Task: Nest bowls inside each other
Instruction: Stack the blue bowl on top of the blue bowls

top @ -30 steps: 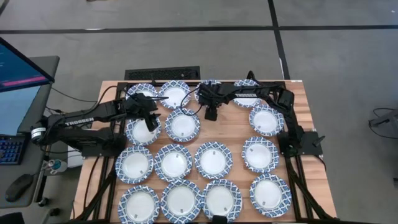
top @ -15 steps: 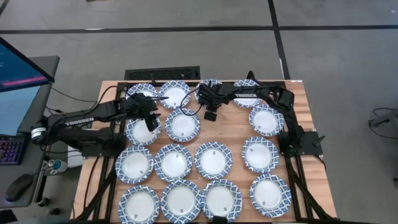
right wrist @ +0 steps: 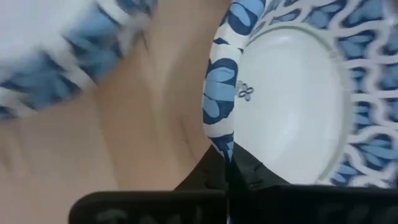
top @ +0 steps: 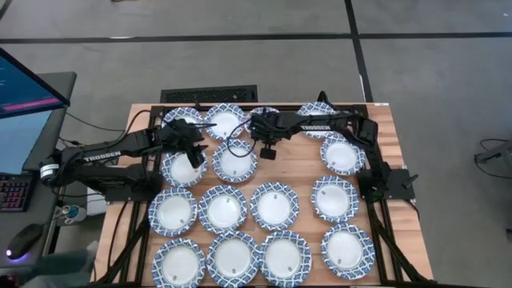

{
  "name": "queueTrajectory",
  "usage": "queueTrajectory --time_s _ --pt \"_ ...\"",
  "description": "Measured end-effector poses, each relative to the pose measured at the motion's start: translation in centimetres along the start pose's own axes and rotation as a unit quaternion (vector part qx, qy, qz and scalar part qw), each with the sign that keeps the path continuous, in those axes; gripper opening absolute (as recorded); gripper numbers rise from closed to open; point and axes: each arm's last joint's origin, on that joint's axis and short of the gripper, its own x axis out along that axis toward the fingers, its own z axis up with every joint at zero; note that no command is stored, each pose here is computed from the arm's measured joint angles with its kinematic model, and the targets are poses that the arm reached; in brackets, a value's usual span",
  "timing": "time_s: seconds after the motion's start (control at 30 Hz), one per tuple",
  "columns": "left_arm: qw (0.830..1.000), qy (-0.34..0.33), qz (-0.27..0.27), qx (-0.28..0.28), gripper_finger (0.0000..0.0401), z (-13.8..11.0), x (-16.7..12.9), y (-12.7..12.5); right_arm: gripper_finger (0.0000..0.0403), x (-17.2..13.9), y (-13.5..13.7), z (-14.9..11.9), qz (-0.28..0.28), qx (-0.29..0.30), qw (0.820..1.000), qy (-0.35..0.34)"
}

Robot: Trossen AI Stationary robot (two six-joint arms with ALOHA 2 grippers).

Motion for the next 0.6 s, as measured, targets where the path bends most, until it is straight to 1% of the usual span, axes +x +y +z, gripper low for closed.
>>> queueTrajectory --time_s 0.07,0.2,0.3,0.43,0.53,0.6 --pt "1.0 -0.008 -0.011 -0.004 0.0147 0.2 0.0 -0.1 0.0009 -1.0 -0.1 0.7 -0.006 -0.003 1.0 -0.001" --pt "1.0 -0.017 -0.021 -0.009 0.0147 0.3 0.0 -0.3 0.0006 -3.5 -0.2 2.5 -0.039 -0.016 0.999 -0.024" --pt "1.0 -0.014 -0.019 -0.006 0.0147 0.3 -0.1 -0.5 0.0008 -5.3 0.1 3.5 -0.036 -0.029 0.998 -0.038" --pt "1.0 -0.013 -0.015 -0.009 0.0147 0.2 -0.1 -0.7 0.001 -6.6 2.2 4.0 -0.016 -0.053 0.997 -0.045" --pt "1.0 -0.008 0.0 -0.007 0.0147 0.0 -0.4 -0.6 0.0007 -7.4 4.2 4.3 0.004 -0.081 0.996 -0.048" --pt "1.0 -0.012 0.0 -0.006 0.0147 -0.1 -0.7 -0.7 0.0007 -7.9 5.7 4.5 0.015 -0.106 0.993 -0.051"
